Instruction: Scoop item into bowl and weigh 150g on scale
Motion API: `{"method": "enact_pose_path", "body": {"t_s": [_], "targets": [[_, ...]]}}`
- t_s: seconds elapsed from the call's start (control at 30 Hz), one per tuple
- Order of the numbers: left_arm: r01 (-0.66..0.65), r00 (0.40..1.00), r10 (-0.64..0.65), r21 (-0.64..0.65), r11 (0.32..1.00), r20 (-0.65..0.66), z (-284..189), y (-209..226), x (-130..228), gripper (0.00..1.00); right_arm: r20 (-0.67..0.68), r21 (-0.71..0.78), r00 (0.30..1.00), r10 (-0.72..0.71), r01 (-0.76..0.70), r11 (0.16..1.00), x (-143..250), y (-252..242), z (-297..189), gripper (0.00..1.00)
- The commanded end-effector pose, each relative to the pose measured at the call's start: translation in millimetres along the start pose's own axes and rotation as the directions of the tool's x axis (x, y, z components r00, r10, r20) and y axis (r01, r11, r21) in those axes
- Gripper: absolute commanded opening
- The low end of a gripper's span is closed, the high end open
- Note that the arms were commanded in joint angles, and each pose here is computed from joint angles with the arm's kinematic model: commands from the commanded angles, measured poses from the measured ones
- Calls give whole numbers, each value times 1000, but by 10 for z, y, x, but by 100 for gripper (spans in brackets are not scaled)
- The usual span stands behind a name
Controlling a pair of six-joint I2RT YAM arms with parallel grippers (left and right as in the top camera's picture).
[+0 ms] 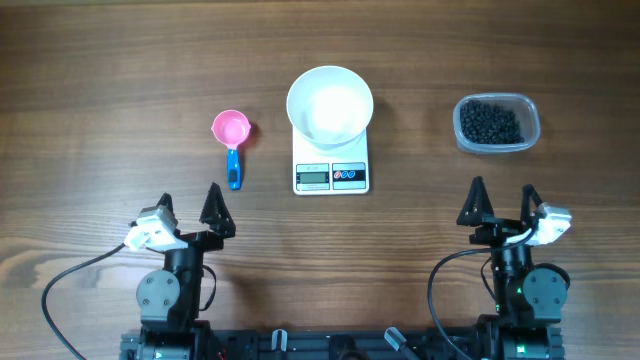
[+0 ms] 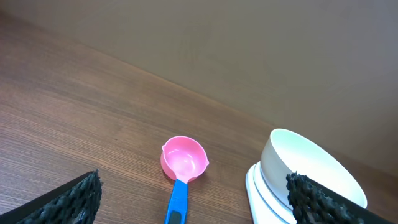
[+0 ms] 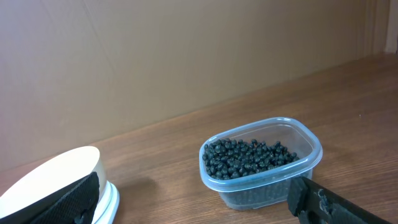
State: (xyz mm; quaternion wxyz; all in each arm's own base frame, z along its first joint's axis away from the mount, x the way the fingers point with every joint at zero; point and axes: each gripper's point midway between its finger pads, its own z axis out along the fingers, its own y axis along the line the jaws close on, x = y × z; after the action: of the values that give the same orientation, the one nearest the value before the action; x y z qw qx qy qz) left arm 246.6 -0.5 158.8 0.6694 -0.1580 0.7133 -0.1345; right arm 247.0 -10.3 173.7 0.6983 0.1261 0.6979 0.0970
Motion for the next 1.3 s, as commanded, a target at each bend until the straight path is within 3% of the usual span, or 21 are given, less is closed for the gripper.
{"method": "enact_pose_path", "body": {"t_s": [0.0,1.27], "targets": [[-16,1000,16,-6,1000,8,-6,9,-13,100,12,-3,1000,5,-5,1000,-27,8,-4,100],[-16,1000,16,-6,1000,8,-5,10,-12,100,13,-3,1000,5,-5,1000,-29,8,-4,100]]}}
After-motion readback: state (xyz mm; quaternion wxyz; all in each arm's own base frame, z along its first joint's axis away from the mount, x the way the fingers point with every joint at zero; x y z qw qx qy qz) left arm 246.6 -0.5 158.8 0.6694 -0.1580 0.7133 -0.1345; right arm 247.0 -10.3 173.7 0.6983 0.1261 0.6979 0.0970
